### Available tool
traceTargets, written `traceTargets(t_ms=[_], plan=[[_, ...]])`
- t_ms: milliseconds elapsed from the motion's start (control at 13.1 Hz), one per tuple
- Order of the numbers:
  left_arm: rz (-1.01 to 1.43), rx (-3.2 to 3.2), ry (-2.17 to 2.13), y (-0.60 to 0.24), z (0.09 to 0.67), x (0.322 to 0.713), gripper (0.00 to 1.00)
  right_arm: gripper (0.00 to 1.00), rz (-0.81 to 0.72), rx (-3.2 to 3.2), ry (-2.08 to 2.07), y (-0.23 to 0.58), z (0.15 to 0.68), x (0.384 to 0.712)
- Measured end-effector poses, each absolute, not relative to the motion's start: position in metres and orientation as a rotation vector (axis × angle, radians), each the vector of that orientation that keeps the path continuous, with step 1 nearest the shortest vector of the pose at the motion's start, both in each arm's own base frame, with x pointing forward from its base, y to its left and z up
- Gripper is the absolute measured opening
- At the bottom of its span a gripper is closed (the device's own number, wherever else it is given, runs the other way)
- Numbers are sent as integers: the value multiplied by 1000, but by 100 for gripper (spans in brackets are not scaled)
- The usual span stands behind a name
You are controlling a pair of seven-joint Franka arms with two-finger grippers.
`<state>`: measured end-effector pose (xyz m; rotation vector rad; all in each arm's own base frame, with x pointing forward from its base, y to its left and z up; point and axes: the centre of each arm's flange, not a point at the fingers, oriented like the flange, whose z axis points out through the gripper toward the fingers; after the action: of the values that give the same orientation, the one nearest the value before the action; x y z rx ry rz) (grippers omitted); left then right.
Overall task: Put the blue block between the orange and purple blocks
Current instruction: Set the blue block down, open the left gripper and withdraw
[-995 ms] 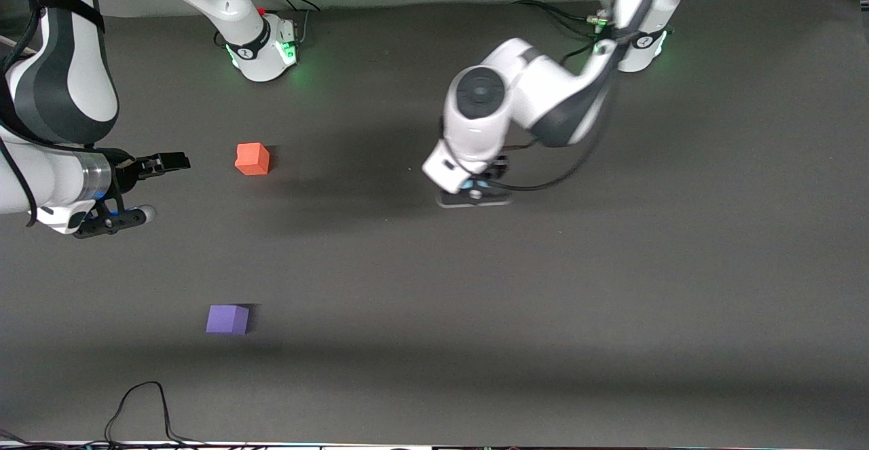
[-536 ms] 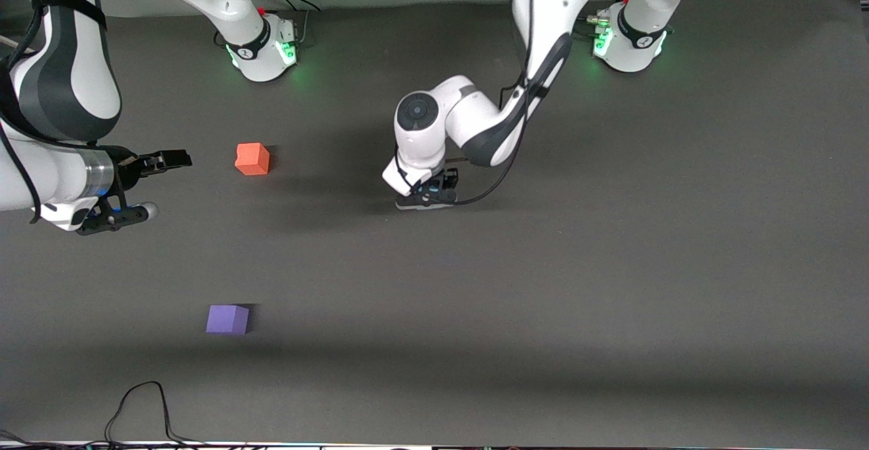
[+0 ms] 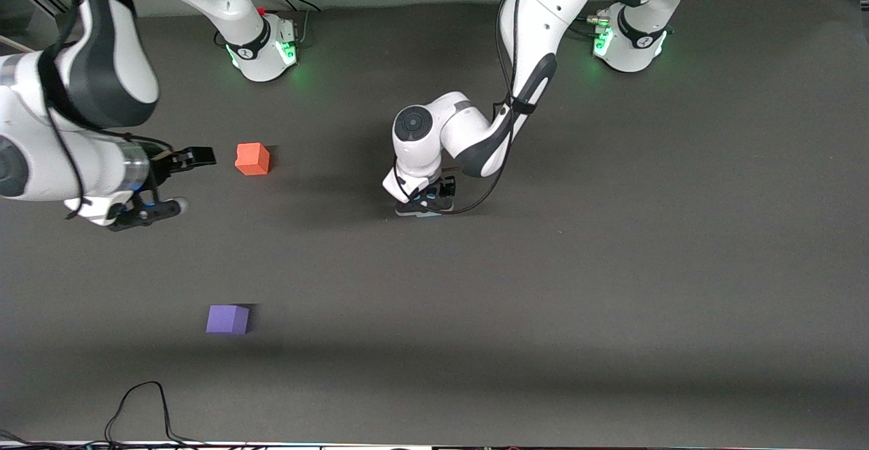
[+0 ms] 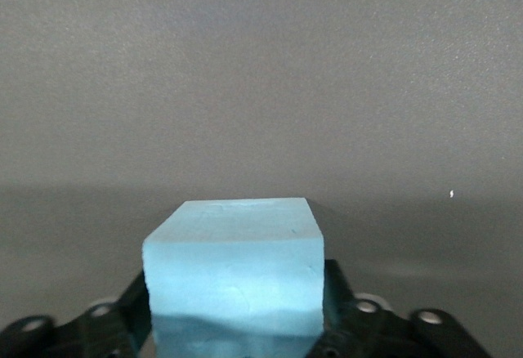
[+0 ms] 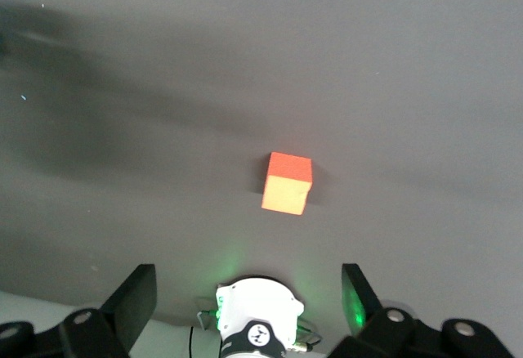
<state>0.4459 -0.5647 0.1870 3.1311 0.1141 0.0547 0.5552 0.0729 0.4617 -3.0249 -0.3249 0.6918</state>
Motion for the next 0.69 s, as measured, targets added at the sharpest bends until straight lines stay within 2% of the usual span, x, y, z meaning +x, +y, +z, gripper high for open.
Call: traceTargets(t_ms=[77, 306, 536, 689], plan=[[56, 3131, 114, -565, 187, 446, 99, 100, 693, -3030, -328, 80, 459, 552], [94, 3116, 132, -563, 202, 459, 100, 100, 657, -3037, -326, 80, 453, 543], [67, 3095, 212, -525, 276, 508, 100, 100, 635, -3039, -344, 89, 454, 533], [1, 3058, 241, -464, 337, 553, 100, 100, 630, -3023, -340, 93, 454, 531]])
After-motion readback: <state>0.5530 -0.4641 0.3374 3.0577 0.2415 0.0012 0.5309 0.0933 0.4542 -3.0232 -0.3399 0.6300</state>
